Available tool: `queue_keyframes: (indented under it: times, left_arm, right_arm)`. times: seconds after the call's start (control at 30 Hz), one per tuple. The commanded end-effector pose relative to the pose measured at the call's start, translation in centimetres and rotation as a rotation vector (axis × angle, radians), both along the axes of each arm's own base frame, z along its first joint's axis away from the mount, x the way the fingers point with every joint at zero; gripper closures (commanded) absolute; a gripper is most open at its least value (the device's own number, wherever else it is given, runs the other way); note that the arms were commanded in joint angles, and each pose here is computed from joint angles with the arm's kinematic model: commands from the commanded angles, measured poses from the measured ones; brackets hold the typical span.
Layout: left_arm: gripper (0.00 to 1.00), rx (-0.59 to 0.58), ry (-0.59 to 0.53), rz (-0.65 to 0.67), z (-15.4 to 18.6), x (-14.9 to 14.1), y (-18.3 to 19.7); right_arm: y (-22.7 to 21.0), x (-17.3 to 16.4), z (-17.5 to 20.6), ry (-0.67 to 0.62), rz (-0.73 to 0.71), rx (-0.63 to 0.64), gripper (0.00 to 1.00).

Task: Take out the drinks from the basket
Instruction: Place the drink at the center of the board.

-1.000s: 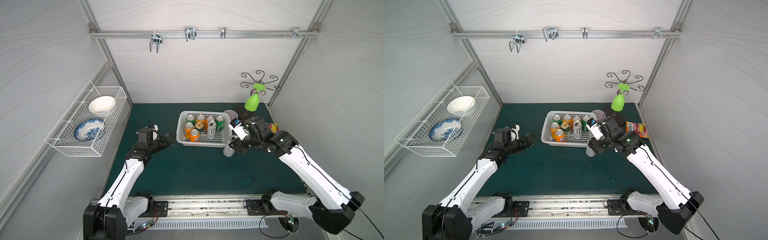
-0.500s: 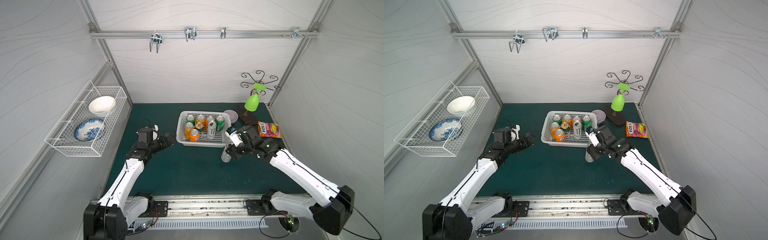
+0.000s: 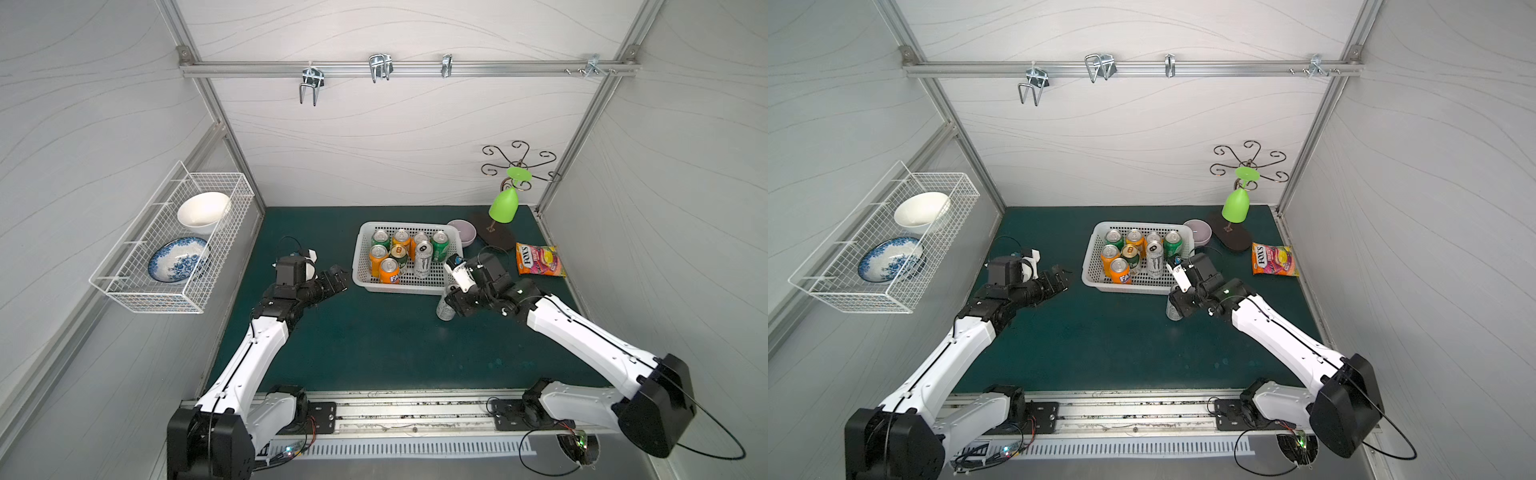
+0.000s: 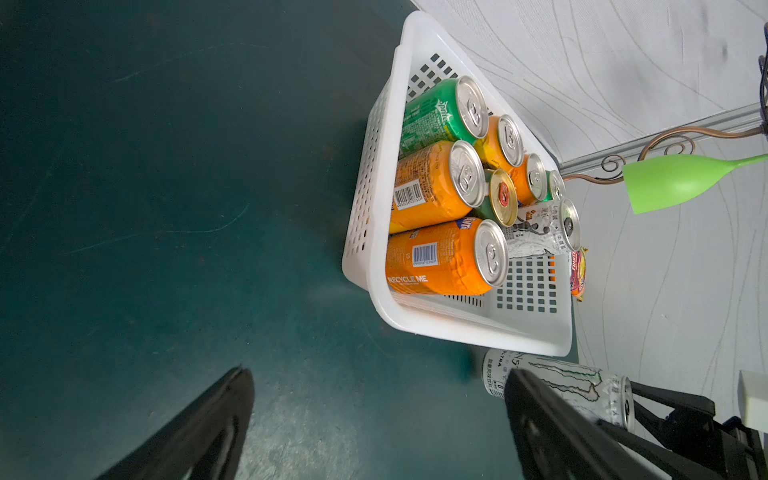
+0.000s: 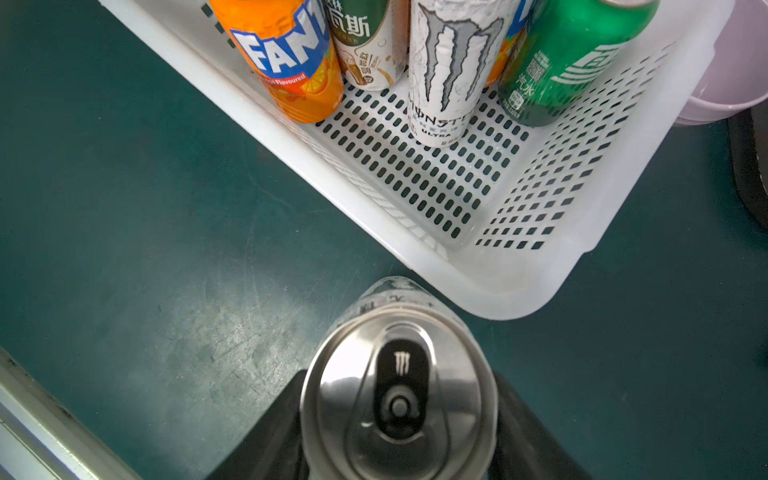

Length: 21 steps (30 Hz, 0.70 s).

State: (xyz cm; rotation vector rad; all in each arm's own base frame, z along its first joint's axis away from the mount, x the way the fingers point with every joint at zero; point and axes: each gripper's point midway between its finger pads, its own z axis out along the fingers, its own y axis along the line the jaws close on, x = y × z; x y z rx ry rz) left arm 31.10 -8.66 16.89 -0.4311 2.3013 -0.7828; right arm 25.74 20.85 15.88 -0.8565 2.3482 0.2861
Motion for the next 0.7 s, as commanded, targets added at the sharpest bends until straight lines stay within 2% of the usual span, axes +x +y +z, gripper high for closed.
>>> queue_keyframes:
  times: [0.0,0.2,0.37,0.47,0.67]
  left_arm:
    - [0.02,0.007,-0.048,-0.009,0.9,0.6,0.1]
    - [0.01,0.007,-0.047,-0.008,0.9,0.5,0.1]
    - [0.01,0.004,-0.053,-0.008,1.2,0.5,0.0]
    - [0.01,0.003,-0.058,-0.009,1.4,0.6,0.0]
    - [0.01,0.003,-0.059,-0.009,1.5,0.4,0.0]
  right_arm:
    - [1.2,1.9,1.9,-0.104,0.01,0.035,0.6]
    - [1.0,1.8,0.1,-0.071,0.015,-0.004,0.54]
    - [0.8,1.5,-0.5,-0.055,0.013,-0.013,0.46]
    - [0.7,1.4,-0.1,-0.064,0.011,-0.007,0.38]
    - [0.7,1.1,1.5,-0.072,0.03,0.007,0.14]
